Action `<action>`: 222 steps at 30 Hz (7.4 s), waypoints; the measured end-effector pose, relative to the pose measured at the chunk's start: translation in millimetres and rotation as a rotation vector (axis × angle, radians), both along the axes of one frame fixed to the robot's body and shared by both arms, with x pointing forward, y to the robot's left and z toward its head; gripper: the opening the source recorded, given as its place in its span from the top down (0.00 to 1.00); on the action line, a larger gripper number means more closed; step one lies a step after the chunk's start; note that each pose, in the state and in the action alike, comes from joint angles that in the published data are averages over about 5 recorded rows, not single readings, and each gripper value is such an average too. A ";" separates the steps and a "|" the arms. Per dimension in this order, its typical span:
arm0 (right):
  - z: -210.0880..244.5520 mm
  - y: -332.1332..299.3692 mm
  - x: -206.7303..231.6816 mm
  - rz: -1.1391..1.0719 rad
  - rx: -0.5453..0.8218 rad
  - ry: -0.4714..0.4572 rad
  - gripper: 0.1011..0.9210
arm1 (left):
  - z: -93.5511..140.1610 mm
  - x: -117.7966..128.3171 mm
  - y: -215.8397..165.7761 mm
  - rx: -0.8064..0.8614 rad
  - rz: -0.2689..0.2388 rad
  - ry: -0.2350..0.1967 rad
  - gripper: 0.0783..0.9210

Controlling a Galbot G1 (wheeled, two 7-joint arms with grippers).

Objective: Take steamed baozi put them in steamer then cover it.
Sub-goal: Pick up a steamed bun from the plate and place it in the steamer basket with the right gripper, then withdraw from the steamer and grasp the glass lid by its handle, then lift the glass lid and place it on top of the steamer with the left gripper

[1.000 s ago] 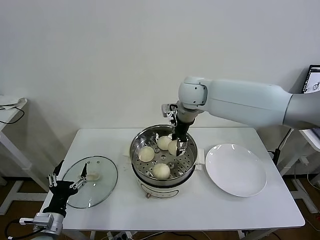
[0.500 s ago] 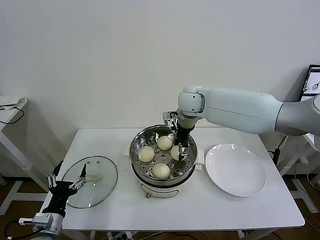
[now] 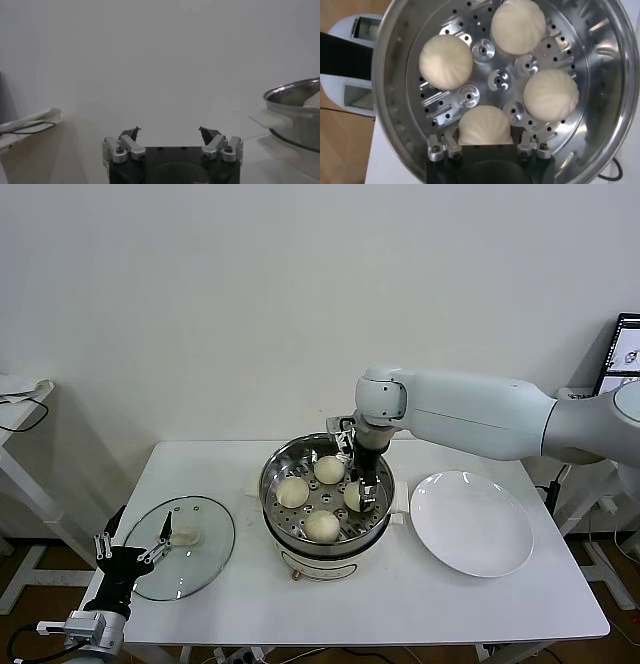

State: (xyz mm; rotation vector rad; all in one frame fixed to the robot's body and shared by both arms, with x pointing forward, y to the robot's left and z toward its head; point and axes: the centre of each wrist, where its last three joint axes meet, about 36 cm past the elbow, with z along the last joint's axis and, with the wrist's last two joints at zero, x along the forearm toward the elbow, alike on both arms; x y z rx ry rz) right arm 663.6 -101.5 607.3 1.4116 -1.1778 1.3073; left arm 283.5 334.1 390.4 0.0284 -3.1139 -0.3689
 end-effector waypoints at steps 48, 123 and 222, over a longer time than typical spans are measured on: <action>-6.1 -260.4 -111.8 -0.559 1.157 -0.633 0.12 | 24.6 6.6 -15.2 0.014 -0.068 -0.033 0.12; -242.4 -188.3 -326.4 -1.454 1.538 -1.188 0.12 | -112.2 -3.3 53.8 1.297 -0.146 0.024 0.12; -256.1 -198.0 -319.9 -1.415 1.504 -1.219 0.12 | -60.7 61.7 39.5 1.421 0.065 -0.015 0.87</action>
